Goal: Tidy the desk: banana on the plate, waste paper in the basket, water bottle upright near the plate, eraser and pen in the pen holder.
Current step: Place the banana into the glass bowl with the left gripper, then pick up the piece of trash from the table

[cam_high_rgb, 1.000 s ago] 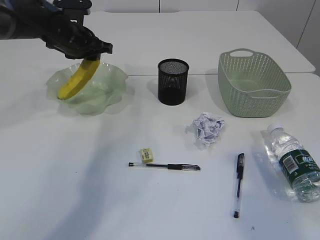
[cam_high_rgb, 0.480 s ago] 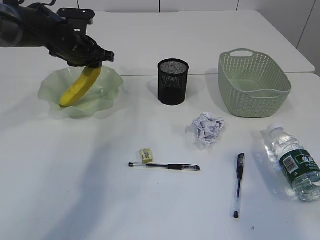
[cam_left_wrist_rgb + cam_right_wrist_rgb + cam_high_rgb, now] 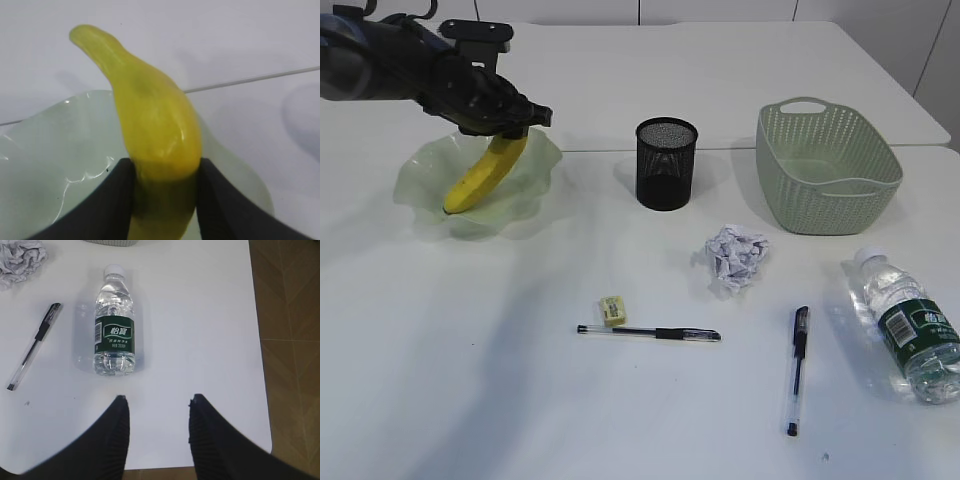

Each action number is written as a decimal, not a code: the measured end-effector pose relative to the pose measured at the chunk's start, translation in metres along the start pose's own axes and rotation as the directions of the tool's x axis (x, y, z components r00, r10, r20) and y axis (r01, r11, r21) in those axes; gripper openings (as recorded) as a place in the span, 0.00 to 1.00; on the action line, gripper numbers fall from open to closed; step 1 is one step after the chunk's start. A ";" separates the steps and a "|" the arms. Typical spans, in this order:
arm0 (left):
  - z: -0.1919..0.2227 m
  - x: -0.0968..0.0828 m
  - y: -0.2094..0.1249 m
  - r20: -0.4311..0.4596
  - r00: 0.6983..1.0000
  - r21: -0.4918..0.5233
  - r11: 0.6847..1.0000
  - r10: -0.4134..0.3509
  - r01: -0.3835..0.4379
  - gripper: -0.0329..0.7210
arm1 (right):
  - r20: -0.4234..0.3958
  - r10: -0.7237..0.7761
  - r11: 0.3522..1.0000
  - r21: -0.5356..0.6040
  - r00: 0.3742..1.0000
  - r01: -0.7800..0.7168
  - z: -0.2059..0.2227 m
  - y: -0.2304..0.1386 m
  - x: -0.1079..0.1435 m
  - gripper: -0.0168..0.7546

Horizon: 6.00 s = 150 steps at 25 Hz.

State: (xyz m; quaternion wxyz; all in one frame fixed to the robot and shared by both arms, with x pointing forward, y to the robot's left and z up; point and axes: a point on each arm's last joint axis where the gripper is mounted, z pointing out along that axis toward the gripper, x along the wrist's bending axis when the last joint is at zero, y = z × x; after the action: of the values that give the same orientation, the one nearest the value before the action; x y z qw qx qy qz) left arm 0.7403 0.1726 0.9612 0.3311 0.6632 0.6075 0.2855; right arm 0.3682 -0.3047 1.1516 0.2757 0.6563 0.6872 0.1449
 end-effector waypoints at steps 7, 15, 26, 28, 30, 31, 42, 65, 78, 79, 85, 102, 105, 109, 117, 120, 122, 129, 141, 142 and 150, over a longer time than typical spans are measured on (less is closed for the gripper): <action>0.002 0.000 -0.001 0.004 1.000 -0.005 1.000 0.003 -0.003 0.41 | 0.004 -0.001 1.000 0.000 1.000 0.001 0.000 0.000 0.000 0.42; 0.002 -0.002 0.001 0.024 1.000 -0.033 0.999 -0.004 0.005 0.42 | 0.004 -0.001 1.000 0.000 1.000 0.001 0.000 0.000 0.000 0.42; 0.013 -0.004 -0.008 0.038 0.999 -0.022 0.999 -0.024 0.025 0.42 | 0.007 -0.002 1.000 -0.001 1.000 0.002 0.000 0.000 -0.001 0.42; 0.015 -0.004 -0.010 0.036 0.999 -0.016 1.000 -0.023 0.024 0.42 | 0.016 -0.005 1.000 -0.001 1.000 0.005 0.000 0.000 -0.001 0.42; 0.015 -0.004 -0.010 0.035 0.999 -0.017 1.000 -0.016 0.017 0.42 | 0.022 -0.007 1.000 -0.002 1.000 0.007 0.000 0.000 -0.002 0.42; 0.015 -0.003 -0.010 0.033 0.999 -0.018 1.000 -0.011 0.012 0.42 | 0.023 -0.007 1.000 -0.002 1.000 0.007 0.000 0.000 -0.002 0.42; 0.015 -0.005 -0.007 0.049 0.999 -0.049 0.999 0.000 0.002 0.50 | 0.028 -0.009 1.000 -0.002 1.000 0.009 0.000 0.000 -0.003 0.42; -0.042 0.046 0.061 0.011 1.000 -0.291 0.957 -0.008 0.010 0.52 | 0.028 -0.009 1.000 -0.002 1.000 0.009 0.000 0.000 -0.003 0.42; -0.127 0.174 0.098 -0.267 0.954 -0.361 0.932 -0.135 0.031 0.52 | -0.034 0.001 0.998 0.056 0.999 0.001 0.013 0.007 0.006 0.42; -0.131 0.184 0.097 -0.285 0.947 -0.361 0.932 -0.149 0.038 0.52 | -0.051 0.005 0.998 0.070 0.999 -0.001 0.016 0.008 0.008 0.42; -0.146 0.212 0.097 -0.337 0.922 -0.369 0.928 -0.190 0.056 0.52 | -0.156 0.028 0.994 0.106 0.987 -0.012 0.047 0.028 0.025 0.42; -0.147 0.218 0.087 -0.390 0.897 -0.287 0.953 -0.209 0.097 0.51 | -0.430 0.178 0.978 0.177 0.885 -0.110 0.114 0.064 0.070 0.64; -0.147 0.219 0.087 -0.392 0.896 -0.284 0.954 -0.209 0.098 0.49 | -0.450 0.221 0.969 0.203 0.865 -0.142 0.129 0.070 0.076 0.66; -0.146 0.220 0.083 -0.412 0.886 -0.251 0.961 -0.213 0.115 0.47 | -0.473 0.212 0.973 0.180 0.855 -0.141 0.149 0.081 0.082 0.67; -0.147 0.222 0.078 -0.440 0.871 -0.204 0.969 -0.218 0.140 0.45 | -0.524 0.124 0.984 0.174 0.843 -0.037 0.196 0.098 0.097 0.67; -0.147 0.222 0.076 -0.448 0.867 -0.190 0.971 -0.219 0.147 0.45 | -0.553 0.098 0.987 0.163 0.828 -0.008 0.210 0.108 0.105 0.67; -0.147 0.223 0.075 -0.453 0.864 -0.181 0.972 -0.220 0.152 0.45 | -0.564 0.059 0.990 0.136 0.824 0.022 0.217 0.116 0.111 0.67; -0.147 0.224 0.072 -0.468 0.856 -0.156 0.974 -0.221 0.166 0.45 | -0.584 -0.089 0.986 0.063 0.807 0.155 0.238 0.137 0.144 0.67; -0.148 0.225 0.069 -0.490 0.844 -0.123 0.976 -0.217 0.179 0.45 | -0.521 -0.262 0.942 0.044 0.812 0.333 0.276 0.144 0.165 0.67; -0.148 0.225 0.068 -0.494 0.843 -0.119 0.977 -0.215 0.180 0.45 | -0.512 -0.276 0.938 0.040 0.813 0.344 0.278 0.145 0.165 0.67; -0.149 0.227 0.067 -0.518 0.835 -0.100 0.982 -0.189 0.160 0.45 | -0.479 -0.333 0.915 0.042 0.812 0.400 0.286 0.144 0.163 0.67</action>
State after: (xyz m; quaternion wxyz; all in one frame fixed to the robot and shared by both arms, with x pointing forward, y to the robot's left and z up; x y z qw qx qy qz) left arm 0.6880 0.4093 1.1006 0.1948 0.4929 0.7248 0.4401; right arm 0.6511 -0.1771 0.9711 0.0799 0.4754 0.8549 0.1917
